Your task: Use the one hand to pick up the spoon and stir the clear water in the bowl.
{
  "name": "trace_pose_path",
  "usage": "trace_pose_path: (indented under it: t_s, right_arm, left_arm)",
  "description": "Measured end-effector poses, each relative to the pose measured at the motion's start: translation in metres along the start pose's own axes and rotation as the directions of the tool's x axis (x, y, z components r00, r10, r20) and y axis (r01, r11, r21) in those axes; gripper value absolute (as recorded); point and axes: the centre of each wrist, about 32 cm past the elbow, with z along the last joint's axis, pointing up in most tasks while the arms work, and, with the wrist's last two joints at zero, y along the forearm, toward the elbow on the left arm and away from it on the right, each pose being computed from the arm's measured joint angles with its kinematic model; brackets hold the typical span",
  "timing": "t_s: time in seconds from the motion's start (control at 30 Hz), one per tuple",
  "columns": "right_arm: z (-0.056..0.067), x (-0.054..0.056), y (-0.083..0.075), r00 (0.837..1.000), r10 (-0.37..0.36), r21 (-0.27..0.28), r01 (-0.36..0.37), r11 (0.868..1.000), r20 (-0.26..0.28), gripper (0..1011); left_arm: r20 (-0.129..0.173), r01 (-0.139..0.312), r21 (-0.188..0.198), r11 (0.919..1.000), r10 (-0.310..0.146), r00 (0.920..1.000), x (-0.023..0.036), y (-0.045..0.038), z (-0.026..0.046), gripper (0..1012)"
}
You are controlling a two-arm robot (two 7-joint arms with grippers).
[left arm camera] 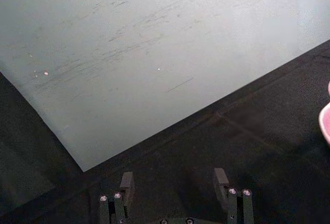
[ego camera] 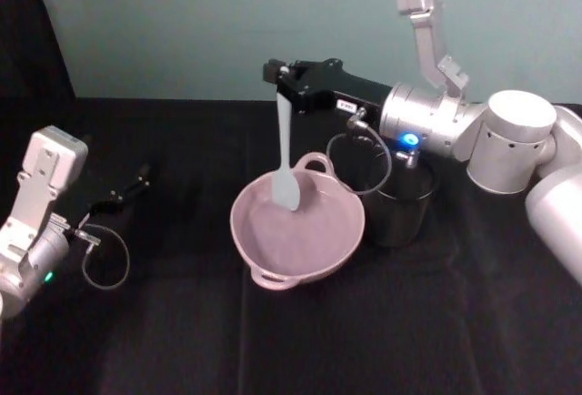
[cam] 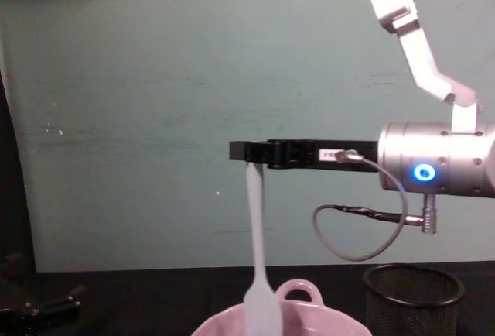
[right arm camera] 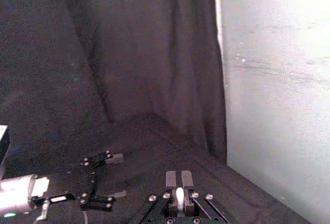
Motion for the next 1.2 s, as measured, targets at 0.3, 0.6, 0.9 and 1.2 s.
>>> trace_pose_path:
  t_s: [0.3, 0.6, 0.9, 1.2]
  right_arm:
    - [0.0, 0.002, -0.025, 0.998, -0.055, 0.001, 0.055, 0.998, -0.002, 64]
    - [-0.003, -0.01, -0.041, 0.998, -0.066, -0.006, 0.066, 0.998, -0.004, 64]
    - [-0.009, -0.025, -0.039, 0.999, -0.037, -0.009, 0.037, 0.999, -0.013, 64]
    - [-0.012, -0.033, -0.018, 1.0, 0.026, -0.012, -0.026, 1.0, -0.013, 64]
  left_arm:
    - [0.0, 0.0, 0.0, 1.0, 0.0, 1.0, 0.0, 0.0, 0.0, 1011]
    - [0.0, 0.0, 0.0, 1.0, 0.0, 1.0, 0.0, 0.0, 0.0, 1011]
    - [0.0, 0.0, 0.0, 1.0, 0.0, 1.0, 0.0, 0.0, 0.0, 1011]
    - [0.0, 0.0, 0.0, 1.0, 0.0, 1.0, 0.0, 0.0, 0.0, 1011]
